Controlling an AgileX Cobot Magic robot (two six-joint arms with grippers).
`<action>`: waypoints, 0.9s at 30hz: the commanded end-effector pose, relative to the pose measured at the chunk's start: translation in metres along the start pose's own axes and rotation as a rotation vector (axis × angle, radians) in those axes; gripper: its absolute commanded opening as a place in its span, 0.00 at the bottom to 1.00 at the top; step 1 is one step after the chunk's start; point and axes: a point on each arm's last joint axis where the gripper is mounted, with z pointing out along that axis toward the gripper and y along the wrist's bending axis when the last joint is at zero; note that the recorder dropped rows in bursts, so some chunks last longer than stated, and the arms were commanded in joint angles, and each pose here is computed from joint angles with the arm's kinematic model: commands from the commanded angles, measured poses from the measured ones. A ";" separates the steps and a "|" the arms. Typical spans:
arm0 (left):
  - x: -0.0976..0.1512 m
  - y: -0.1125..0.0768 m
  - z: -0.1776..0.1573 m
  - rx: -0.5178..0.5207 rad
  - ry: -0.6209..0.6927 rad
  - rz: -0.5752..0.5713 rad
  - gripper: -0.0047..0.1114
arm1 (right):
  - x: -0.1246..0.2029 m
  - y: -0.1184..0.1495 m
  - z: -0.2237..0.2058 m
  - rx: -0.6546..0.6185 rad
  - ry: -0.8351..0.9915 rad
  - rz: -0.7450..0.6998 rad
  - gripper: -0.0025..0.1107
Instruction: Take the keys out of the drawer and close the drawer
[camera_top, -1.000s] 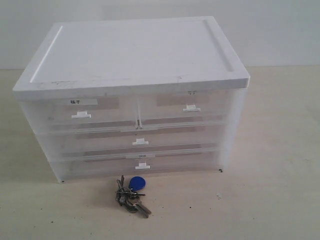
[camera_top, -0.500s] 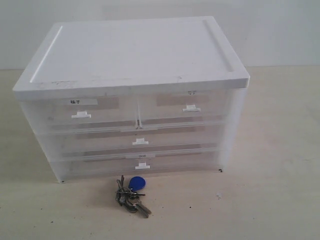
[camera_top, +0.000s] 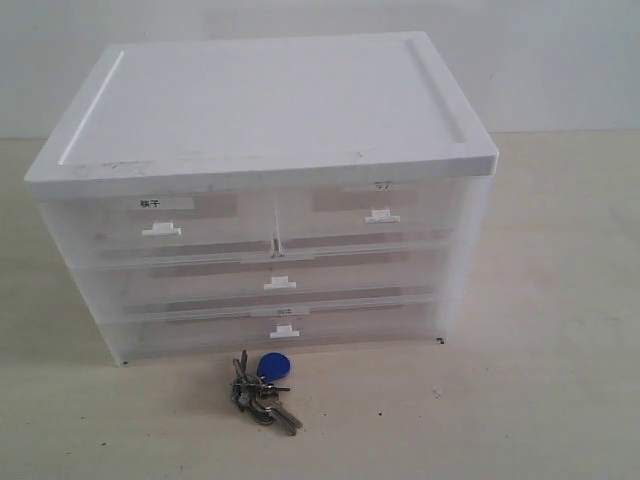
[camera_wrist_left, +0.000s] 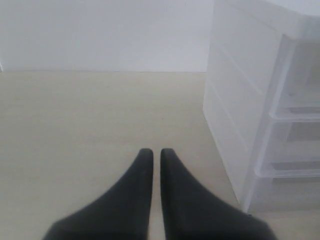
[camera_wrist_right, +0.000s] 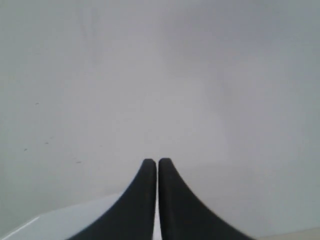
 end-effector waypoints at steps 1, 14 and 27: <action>0.001 0.000 0.000 -0.002 -0.003 -0.001 0.08 | 0.002 -0.013 -0.003 0.176 -0.059 -0.018 0.02; 0.001 0.000 0.000 -0.002 -0.003 -0.001 0.08 | 0.037 -0.031 -0.012 0.311 0.335 -0.414 0.02; 0.001 0.000 0.000 -0.002 -0.003 -0.001 0.08 | 0.058 -0.038 -0.025 0.356 0.626 -0.418 0.02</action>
